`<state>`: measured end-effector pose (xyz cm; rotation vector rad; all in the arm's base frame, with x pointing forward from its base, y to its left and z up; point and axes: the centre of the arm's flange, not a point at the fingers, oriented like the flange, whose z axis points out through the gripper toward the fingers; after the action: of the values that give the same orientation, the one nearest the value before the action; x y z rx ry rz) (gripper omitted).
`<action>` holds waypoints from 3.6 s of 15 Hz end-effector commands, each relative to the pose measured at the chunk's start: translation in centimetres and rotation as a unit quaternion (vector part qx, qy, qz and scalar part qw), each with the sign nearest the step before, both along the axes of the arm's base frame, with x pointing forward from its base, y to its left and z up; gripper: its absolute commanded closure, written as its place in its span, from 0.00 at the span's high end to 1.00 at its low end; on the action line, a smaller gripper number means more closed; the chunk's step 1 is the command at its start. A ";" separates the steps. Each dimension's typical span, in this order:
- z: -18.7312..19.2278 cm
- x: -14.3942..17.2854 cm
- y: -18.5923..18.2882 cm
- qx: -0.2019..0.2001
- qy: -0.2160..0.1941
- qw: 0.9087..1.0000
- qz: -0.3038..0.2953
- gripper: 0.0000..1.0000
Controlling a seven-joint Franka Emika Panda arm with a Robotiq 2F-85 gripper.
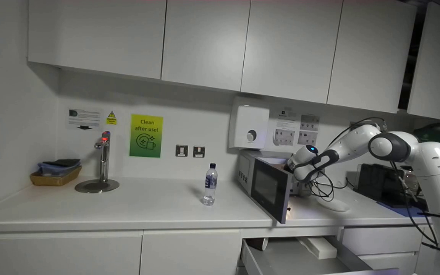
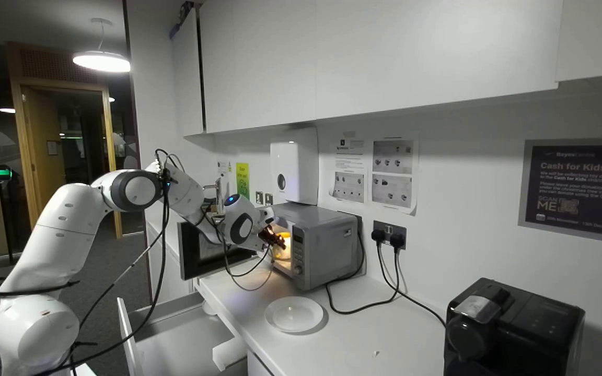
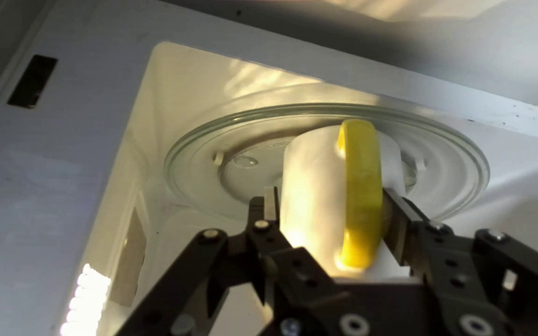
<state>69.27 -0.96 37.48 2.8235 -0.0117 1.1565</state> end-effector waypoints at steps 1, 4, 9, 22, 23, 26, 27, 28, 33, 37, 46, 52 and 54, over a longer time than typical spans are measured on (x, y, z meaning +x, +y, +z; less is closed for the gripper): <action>1.2 -0.5 0.7 -0.001 -0.013 1.000 -0.026 0.90; 0.9 -0.3 1.5 0.012 -0.016 1.000 -0.021 1.00; 0.4 -0.3 2.8 0.021 -0.013 1.000 -0.009 1.00; 1.9 -0.7 1.5 -0.030 -0.023 0.999 -0.032 0.27; 2.0 -0.7 1.5 -0.032 -0.024 0.999 -0.032 0.19; 2.1 -0.8 1.8 -0.037 -0.024 0.999 -0.029 0.00; 2.2 -0.7 1.9 -0.039 -0.023 0.999 -0.029 0.02; 2.0 -0.8 2.0 -0.039 -0.022 0.999 -0.028 0.04; 2.1 -0.9 2.3 -0.042 -0.019 0.999 -0.027 0.04; 3.3 -1.6 3.2 -0.038 -0.009 0.999 -0.019 0.04; 5.5 -4.4 6.4 -0.036 0.016 0.999 0.012 0.04; 6.7 -7.0 6.8 -0.047 0.034 0.998 0.021 0.04; 7.2 -7.9 6.9 -0.055 0.036 0.997 0.031 0.04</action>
<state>64.72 5.95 42.14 2.7853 0.1086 1.0433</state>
